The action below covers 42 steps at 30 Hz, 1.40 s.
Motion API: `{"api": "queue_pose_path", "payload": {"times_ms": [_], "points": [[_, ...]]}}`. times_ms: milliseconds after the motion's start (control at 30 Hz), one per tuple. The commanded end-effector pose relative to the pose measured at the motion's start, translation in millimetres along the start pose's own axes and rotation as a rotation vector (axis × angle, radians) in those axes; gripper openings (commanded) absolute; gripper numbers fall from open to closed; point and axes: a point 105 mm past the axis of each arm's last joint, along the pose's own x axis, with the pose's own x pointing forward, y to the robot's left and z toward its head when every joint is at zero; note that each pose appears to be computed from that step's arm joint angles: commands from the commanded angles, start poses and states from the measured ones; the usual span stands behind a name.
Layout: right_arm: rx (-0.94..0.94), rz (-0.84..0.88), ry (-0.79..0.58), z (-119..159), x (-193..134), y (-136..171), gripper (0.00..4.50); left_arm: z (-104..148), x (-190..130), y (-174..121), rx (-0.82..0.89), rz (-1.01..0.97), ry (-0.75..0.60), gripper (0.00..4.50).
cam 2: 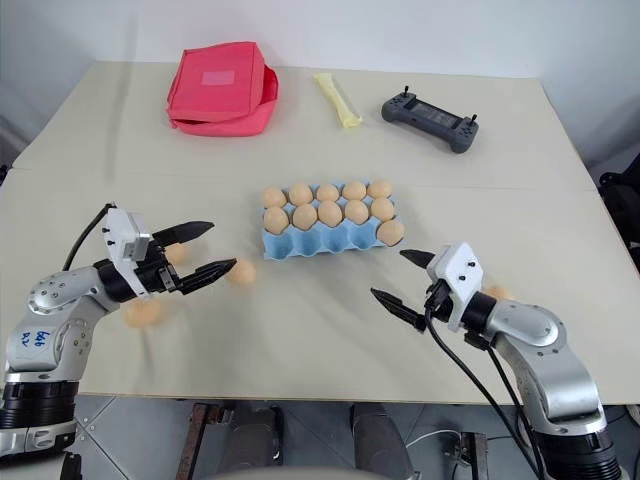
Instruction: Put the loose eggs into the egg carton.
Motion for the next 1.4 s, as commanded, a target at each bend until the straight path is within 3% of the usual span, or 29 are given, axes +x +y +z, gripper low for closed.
{"api": "queue_pose_path", "payload": {"times_ms": [33,433,633,1033,1400], "points": [[-0.026,-0.014,-0.031,7.6,-1.2,-2.4,4.50,14.2,-1.0,2.1,0.037,0.011,-0.038,4.49],[-0.017,-0.077,-0.017,11.4,-20.6,-13.9,4.50,15.8,8.0,4.0,0.026,-0.026,-0.036,4.49],[0.010,-0.145,0.039,14.2,-57.0,-20.7,4.50,11.5,10.8,3.6,0.007,-0.084,-0.012,4.49],[0.132,-0.337,0.285,-5.7,-140.0,-24.4,4.50,11.5,7.5,4.1,-0.003,-0.197,0.024,4.49],[0.273,-0.528,0.149,-32.3,-134.7,-63.3,4.50,10.7,7.9,-2.6,0.001,-0.197,0.009,4.49]]}}
